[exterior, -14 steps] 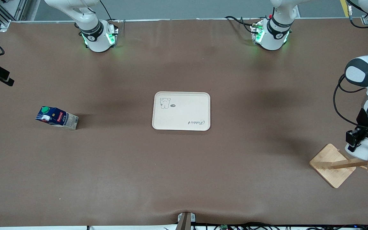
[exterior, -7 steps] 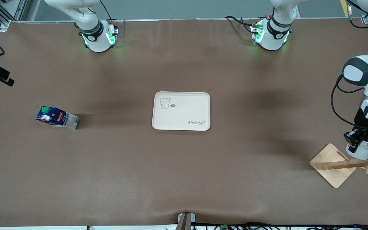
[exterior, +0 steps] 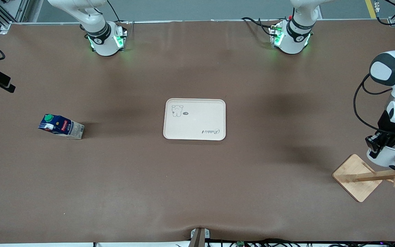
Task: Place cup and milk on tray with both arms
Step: 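Lift the mug off the stand peg with the left gripper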
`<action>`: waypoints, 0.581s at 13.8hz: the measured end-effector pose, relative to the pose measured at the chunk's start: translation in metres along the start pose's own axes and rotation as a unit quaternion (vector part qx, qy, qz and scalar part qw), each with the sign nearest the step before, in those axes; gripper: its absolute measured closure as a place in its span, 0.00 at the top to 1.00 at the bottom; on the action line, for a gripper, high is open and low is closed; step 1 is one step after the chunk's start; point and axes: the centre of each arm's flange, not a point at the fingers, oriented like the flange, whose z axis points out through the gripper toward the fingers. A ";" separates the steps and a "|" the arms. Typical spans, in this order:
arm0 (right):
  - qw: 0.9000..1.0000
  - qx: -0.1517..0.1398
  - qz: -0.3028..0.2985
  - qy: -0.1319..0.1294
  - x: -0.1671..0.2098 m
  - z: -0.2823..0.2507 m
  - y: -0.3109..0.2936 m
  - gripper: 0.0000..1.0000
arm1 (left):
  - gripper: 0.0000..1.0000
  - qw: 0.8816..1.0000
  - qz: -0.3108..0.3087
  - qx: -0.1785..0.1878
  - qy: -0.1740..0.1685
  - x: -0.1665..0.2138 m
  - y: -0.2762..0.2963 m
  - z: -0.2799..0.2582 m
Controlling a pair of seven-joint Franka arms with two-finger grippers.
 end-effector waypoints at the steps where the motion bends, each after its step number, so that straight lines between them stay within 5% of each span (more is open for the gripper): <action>1: 1.000 0.000 0.000 -0.002 0.001 0.002 0.000 1.00 | 0.04 1.000 0.004 -0.001 -0.008 0.000 0.006 -0.008; 8: 1.000 -0.001 0.002 -0.005 0.004 0.006 0.001 1.00 | 0.04 0.998 -0.007 -0.011 -0.056 -0.008 0.071 -0.062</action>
